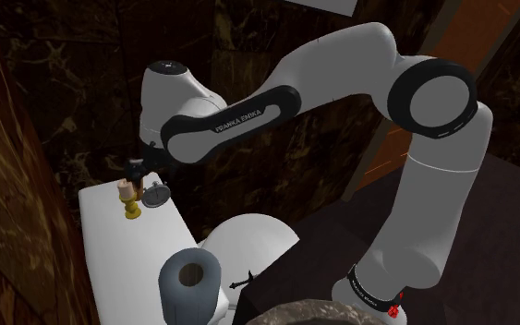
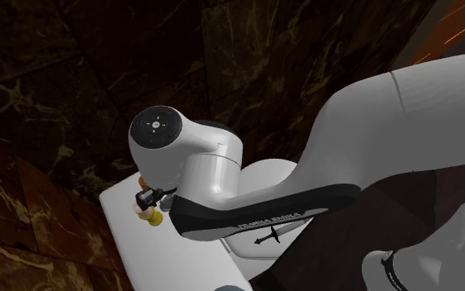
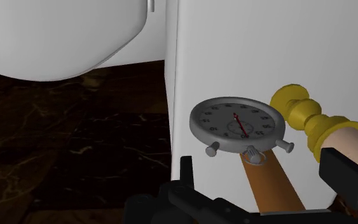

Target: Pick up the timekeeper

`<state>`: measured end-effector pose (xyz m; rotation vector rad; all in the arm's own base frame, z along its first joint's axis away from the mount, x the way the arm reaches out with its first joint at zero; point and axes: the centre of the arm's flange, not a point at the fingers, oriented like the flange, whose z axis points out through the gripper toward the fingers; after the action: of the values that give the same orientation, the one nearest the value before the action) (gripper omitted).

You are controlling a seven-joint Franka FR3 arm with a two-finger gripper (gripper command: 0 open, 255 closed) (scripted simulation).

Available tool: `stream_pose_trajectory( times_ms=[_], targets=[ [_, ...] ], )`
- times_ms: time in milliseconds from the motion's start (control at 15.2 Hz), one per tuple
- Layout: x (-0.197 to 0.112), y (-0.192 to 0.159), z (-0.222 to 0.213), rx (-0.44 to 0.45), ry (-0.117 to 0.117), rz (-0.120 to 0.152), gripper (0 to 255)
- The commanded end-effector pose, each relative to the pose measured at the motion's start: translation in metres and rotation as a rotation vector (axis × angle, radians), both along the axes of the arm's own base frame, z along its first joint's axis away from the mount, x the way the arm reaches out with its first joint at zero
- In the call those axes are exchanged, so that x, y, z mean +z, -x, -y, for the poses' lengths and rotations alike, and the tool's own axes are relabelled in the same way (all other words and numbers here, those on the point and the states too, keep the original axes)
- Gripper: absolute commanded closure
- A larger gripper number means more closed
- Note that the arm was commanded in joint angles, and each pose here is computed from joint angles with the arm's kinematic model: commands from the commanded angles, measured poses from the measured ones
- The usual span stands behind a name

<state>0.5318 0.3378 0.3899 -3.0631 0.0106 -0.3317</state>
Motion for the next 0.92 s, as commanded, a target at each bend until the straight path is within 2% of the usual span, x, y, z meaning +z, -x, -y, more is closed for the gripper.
stream_pose_trajectory(
  times_ms=[0, 132, 198, 858],
  targets=[
    [-0.0137, 0.0003, -0.0006, 0.0, 0.0, 0.0, 0],
    [-0.0137, 0.0003, -0.0006, 0.0, 0.0, 0.0, 0],
    [-0.0131, 0.0, -0.0007, 0.0, 0.0, 0.001, 255],
    [-0.0084, 0.0003, -0.0006, 0.0, 0.0, 0.0, 255]
  ],
)
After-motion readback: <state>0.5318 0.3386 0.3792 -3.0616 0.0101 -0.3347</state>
